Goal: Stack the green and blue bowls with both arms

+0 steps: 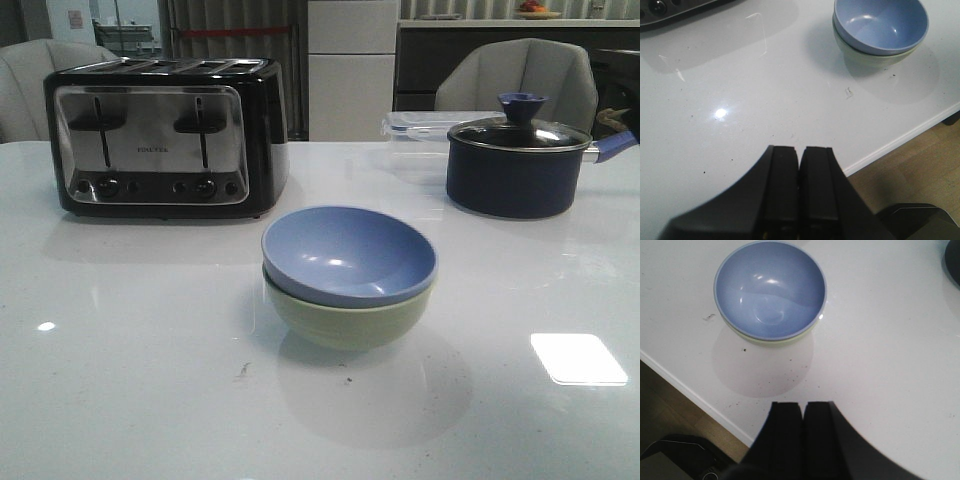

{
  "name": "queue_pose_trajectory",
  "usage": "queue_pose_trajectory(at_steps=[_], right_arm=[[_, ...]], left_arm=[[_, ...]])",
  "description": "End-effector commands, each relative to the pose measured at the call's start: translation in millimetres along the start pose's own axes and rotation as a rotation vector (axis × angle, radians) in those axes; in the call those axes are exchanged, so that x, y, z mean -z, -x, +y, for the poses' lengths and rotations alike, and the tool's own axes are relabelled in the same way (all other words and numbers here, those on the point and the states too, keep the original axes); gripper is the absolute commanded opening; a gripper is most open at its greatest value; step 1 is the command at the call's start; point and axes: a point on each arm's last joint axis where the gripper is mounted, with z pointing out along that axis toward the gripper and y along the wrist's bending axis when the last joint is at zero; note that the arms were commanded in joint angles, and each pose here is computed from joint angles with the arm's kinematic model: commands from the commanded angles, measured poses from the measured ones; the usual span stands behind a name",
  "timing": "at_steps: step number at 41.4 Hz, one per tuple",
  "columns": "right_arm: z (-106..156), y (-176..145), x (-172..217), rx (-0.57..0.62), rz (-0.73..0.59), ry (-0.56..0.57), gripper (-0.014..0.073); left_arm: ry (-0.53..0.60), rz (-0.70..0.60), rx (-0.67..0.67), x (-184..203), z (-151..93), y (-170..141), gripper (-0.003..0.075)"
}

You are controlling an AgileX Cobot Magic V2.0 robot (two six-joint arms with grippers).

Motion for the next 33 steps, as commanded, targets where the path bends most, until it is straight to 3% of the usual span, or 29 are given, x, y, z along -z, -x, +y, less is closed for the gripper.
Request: queue_pose_trajectory(at_steps=[1, 16, 20, 33], right_arm=[[-1, 12, 6, 0.02, -0.082, -0.014, 0.0057], [-1, 12, 6, 0.02, -0.082, -0.014, 0.0057], [-1, 12, 6, 0.02, -0.082, -0.014, 0.0057], [-1, 12, 6, 0.02, -0.082, -0.014, 0.0057]], left_arm=[[-0.004, -0.101, 0.004, 6, 0, 13, 0.0093], [-0.004, -0.112, 0.005, 9, 0, 13, 0.0093], [0.054, -0.148, 0.013, 17, 8, 10, 0.0093], [0.266, -0.474, 0.108, 36, 22, -28, 0.0093]])
